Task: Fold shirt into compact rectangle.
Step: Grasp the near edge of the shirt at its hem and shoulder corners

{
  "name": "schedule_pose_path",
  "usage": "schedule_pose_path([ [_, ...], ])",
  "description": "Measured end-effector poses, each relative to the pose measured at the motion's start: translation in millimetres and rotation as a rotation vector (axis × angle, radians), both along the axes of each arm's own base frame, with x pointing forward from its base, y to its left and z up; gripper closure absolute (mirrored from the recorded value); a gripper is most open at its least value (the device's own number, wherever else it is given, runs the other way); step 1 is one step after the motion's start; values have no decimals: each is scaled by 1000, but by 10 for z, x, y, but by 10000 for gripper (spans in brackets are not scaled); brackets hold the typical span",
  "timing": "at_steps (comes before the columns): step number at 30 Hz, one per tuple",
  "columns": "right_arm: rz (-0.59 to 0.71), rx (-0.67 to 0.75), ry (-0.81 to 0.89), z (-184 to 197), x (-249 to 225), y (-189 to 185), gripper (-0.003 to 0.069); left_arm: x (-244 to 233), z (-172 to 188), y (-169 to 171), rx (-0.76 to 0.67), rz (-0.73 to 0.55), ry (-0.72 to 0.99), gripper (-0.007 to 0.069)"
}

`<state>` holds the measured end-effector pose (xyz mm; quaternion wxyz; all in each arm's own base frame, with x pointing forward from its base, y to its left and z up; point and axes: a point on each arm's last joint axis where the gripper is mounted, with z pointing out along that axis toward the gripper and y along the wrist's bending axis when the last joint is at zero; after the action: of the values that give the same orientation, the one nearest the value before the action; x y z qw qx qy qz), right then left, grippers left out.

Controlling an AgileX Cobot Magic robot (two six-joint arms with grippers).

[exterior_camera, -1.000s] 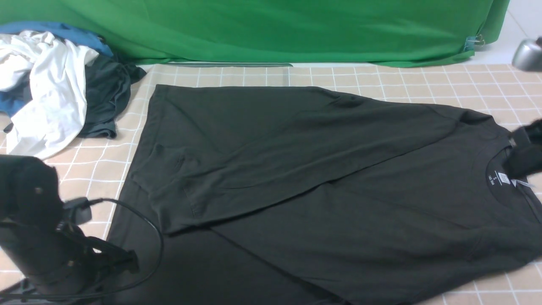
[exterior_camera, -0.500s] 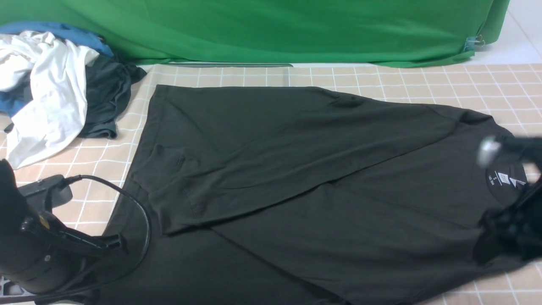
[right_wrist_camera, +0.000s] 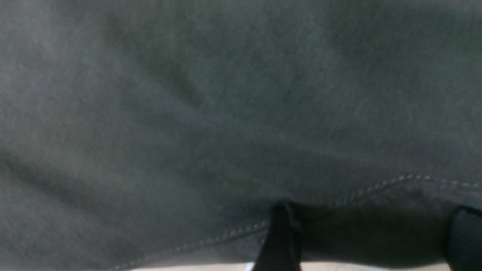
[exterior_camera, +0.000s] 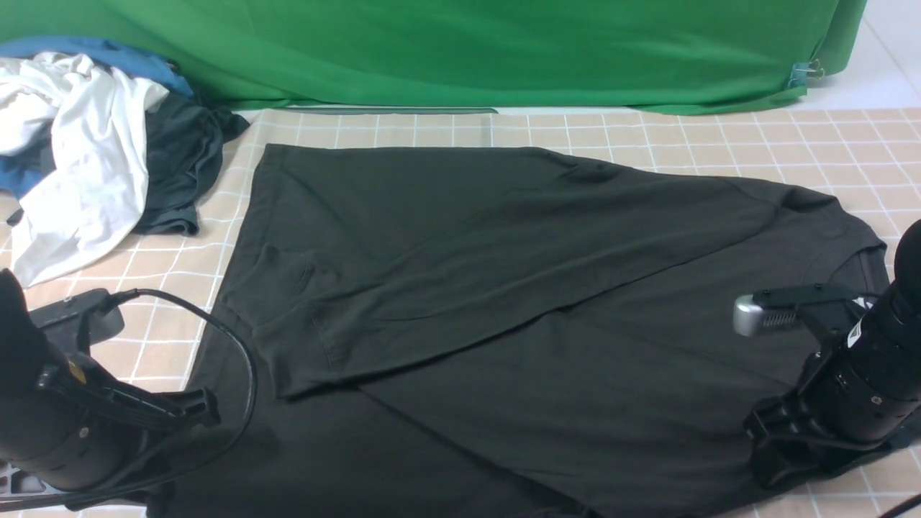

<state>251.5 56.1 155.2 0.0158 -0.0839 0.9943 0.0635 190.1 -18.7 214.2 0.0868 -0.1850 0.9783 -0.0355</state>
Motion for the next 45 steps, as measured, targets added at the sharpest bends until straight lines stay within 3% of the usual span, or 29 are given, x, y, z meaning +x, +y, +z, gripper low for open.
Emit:
schedule_pose_path([
  [2,26,-15,1,-15,7,-12,215,0,0,0,0,0,0,595],
  [5,74,-47,-13,-21,26,-41,512,3,1,-5,-6,3,-3,595],
  [8,90,-47,-8,7,42,-36,599,16,17,-16,-20,10,-10,595],
  [11,107,-44,-3,132,34,-34,619,54,105,-24,-25,11,-15,595],
  [20,127,-44,-192,808,30,-75,620,267,532,-49,-49,31,-133,595],
  [26,246,-45,-150,813,-31,-70,605,315,662,-57,-59,39,-165,595],
  [30,354,-53,-117,534,-101,-59,428,316,660,-55,-58,43,-163,595],
  [31,354,-53,-119,510,-106,-59,417,316,660,-54,-56,42,-163,595],
  [34,359,-60,-118,276,-113,-67,223,333,643,-54,-53,39,-160,595],
  [39,381,-67,-99,29,-68,-2,147,371,591,-58,-45,14,-142,595],
  [45,477,-109,-86,-61,-33,102,162,408,557,-61,-43,10,-140,595],
])
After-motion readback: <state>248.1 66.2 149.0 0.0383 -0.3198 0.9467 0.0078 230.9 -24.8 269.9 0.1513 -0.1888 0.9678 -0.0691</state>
